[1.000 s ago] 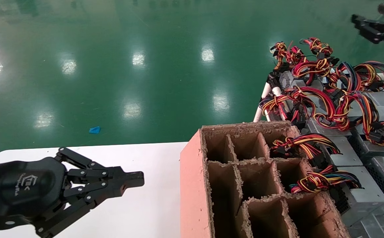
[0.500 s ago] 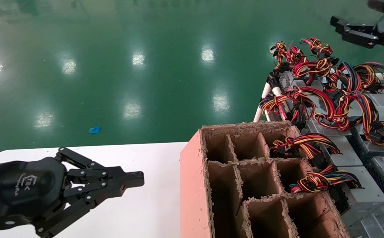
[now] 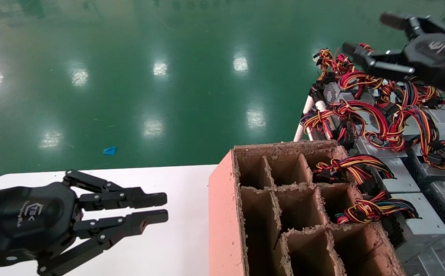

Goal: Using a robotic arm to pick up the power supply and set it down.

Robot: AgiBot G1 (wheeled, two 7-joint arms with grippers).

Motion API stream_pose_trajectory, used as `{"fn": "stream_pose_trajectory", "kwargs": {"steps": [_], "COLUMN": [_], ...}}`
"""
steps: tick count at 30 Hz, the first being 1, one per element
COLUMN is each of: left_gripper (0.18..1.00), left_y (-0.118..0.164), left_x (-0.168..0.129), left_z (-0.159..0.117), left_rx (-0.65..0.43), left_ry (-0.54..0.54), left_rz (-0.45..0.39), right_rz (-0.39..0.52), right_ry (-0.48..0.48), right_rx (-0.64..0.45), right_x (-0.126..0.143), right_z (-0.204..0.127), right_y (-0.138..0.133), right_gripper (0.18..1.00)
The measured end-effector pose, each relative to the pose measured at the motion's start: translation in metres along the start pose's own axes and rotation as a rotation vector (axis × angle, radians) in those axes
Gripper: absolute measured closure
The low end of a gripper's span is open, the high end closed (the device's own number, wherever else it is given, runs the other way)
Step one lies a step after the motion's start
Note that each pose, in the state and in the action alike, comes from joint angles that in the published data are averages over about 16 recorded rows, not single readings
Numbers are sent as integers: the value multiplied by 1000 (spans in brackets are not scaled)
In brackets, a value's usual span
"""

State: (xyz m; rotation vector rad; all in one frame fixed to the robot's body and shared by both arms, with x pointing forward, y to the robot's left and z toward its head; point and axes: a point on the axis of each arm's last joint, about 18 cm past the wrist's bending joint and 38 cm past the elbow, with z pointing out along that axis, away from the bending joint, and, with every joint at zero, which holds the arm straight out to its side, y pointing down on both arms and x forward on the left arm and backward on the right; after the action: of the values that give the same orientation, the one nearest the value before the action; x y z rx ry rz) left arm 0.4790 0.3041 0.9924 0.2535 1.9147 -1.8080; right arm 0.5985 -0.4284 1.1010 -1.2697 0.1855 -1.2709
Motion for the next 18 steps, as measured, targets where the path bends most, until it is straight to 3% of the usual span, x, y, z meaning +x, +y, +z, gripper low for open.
{"fn": "stream_pose_trajectory", "kwargs": {"steps": [9, 18], "left_gripper": [816, 630], "left_y": [0, 0], "left_x": [0, 0], "left_z": [0, 0], "left_rx": [0, 0], "left_ry": [0, 0], "left_rz": [0, 0], "right_rz": [44, 102], "right_ry": [-214, -436], "right_rx": [25, 28], "right_x": [-57, -116], "right_z": [-6, -20], "right_y": [-6, -10], "right_gripper": [180, 179]}}
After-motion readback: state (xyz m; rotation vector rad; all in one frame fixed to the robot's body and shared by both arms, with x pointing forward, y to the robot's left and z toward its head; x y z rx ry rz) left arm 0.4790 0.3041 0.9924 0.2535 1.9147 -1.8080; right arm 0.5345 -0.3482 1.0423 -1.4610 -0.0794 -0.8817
